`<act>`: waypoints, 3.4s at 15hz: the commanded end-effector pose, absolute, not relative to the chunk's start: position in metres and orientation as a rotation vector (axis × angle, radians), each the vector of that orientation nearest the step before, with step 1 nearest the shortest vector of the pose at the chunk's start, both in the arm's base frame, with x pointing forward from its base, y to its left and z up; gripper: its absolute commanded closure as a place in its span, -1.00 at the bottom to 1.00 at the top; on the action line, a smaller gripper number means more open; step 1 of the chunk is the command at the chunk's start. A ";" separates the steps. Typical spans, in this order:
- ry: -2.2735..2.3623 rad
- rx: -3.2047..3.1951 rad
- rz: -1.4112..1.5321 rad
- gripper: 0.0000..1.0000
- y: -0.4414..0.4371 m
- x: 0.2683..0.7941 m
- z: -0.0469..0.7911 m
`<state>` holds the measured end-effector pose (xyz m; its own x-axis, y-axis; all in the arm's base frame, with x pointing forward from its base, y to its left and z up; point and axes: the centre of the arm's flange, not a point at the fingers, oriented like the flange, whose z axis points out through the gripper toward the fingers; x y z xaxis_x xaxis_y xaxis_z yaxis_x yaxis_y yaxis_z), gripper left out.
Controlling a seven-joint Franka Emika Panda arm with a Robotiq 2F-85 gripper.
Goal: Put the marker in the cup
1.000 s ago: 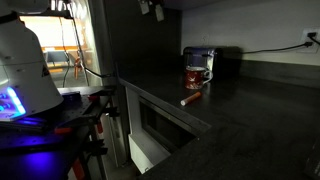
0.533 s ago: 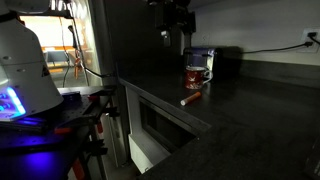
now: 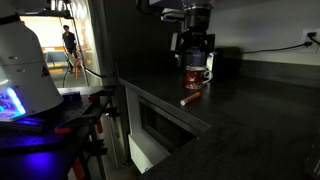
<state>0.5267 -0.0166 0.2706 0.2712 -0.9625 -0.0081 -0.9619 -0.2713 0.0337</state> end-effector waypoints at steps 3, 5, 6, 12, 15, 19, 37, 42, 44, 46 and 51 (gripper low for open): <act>-2.258 2.218 -0.111 -1.00 -0.001 0.553 0.271; -2.208 2.270 -0.076 -1.00 -0.004 0.547 0.270; -2.245 2.229 -0.074 -1.00 -0.005 0.548 0.270; -2.356 2.117 -0.048 -1.00 -0.007 0.544 0.270; -2.568 1.932 0.039 -1.00 -0.014 0.527 0.259; -2.731 1.651 0.134 -1.00 -0.012 0.503 0.240; -2.732 1.360 -0.052 -1.00 -0.018 0.504 0.162; -2.715 1.381 -0.040 -0.17 -0.027 0.514 0.154; -2.719 1.380 -0.045 0.15 -0.029 0.516 0.151; -2.719 1.379 -0.051 0.43 -0.029 0.517 0.148; -2.709 1.400 -0.056 0.88 -0.025 0.518 0.143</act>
<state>0.5144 -0.0257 0.1458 -0.5856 -0.8060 0.0862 -0.8032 0.5913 0.0723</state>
